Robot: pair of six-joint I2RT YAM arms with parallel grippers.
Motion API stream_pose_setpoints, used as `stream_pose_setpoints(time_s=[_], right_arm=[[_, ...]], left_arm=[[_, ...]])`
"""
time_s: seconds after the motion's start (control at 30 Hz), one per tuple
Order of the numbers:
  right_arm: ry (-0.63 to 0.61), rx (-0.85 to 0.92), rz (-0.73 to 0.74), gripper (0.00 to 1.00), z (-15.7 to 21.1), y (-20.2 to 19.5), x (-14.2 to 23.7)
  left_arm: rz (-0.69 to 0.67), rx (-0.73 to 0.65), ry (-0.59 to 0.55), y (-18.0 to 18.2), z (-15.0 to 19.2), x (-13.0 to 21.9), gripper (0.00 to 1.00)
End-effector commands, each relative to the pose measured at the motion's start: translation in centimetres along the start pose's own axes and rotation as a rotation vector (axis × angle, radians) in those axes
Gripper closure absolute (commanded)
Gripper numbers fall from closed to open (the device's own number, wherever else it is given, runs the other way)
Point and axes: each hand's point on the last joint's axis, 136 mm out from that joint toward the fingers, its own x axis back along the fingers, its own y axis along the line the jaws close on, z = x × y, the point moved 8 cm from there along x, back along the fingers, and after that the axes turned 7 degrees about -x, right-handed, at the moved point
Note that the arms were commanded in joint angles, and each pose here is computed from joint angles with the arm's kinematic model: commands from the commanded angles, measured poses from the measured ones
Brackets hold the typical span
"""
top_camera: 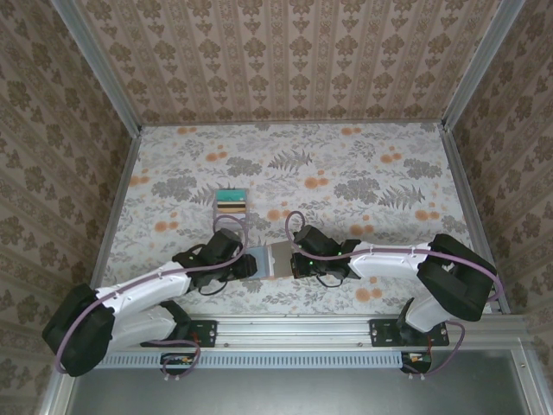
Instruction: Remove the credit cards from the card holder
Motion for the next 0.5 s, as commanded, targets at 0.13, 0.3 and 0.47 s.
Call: stream_pose_setpoints(time_s=[0.13, 0.3, 0.47], right_arm=[[-0.001, -0.018, 0.003, 1.0, 0.1, -0.1, -0.3], [0.002, -0.02, 0.003, 1.0, 0.1, -0.1, -0.4], [0.001, -0.021, 0.003, 1.0, 0.2, -0.2, -0.5]], left_arm=[[0.02, 0.014, 0.04, -0.3, 0.1, -0.9, 0.61], [0.1, -0.027, 0.014, -1.8, -0.5, -0.5, 0.56], [0.156, -0.059, -0.009, -2.9, -0.9, 0.0, 0.5]])
